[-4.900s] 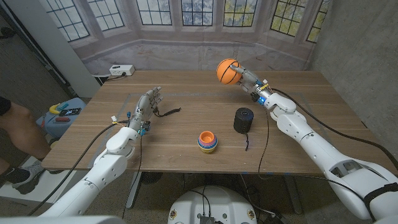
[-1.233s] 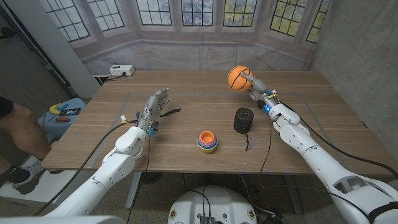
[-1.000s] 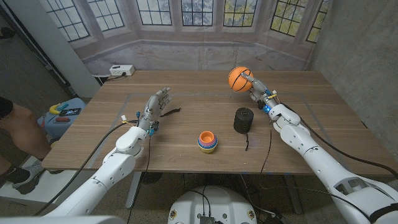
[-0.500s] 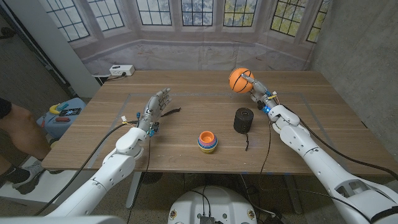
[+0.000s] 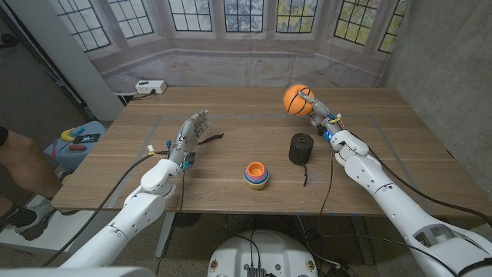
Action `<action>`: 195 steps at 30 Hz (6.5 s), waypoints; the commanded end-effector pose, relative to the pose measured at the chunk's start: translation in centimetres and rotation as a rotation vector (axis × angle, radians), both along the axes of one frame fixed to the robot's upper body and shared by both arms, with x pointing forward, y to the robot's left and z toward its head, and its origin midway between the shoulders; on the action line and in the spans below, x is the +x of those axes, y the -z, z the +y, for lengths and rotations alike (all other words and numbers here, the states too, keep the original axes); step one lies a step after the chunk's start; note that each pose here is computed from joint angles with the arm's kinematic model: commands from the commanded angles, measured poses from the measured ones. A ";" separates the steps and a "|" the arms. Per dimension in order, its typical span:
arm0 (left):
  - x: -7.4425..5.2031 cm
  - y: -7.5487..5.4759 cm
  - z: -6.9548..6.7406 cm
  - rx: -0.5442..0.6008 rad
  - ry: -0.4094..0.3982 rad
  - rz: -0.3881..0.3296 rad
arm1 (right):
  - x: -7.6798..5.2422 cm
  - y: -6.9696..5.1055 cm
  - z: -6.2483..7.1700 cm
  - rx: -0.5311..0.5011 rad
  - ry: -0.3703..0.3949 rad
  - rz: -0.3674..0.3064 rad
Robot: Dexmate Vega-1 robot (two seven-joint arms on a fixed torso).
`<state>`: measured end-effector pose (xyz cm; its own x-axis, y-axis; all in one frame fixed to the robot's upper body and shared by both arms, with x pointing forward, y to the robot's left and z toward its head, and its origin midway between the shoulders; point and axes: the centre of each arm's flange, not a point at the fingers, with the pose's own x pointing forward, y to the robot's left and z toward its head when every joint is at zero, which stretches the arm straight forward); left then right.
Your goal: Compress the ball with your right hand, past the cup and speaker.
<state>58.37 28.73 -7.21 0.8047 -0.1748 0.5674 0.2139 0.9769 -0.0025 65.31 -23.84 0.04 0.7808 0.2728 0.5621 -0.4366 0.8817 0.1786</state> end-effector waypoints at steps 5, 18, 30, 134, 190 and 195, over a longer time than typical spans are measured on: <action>-0.9 0.3 1.3 -0.004 -0.009 0.011 | -0.1 0.1 1.0 0.032 0.028 0.048; -1.0 0.1 1.9 -0.010 -0.011 0.009 | 0.6 0.4 1.8 0.056 0.023 0.073; -0.9 -0.2 1.9 -0.009 -0.005 0.002 | 0.8 -0.1 2.2 0.054 -0.007 0.061; 0.3 -1.4 -0.5 -0.001 0.041 -0.018 | 0.0 -0.4 1.7 0.046 -0.200 0.030; 1.5 -1.1 -0.9 -0.011 0.061 0.003 | 0.5 -0.9 2.0 0.102 -0.329 0.040; 1.5 -1.2 -1.0 -0.010 0.063 0.005 | 0.4 -0.9 2.0 0.110 -0.338 0.035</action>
<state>59.67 27.81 -6.13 0.7934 -0.2155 0.5692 0.2707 0.9626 -0.0129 65.76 -21.95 0.94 0.6885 0.4551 0.5646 -0.6774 0.6816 0.2767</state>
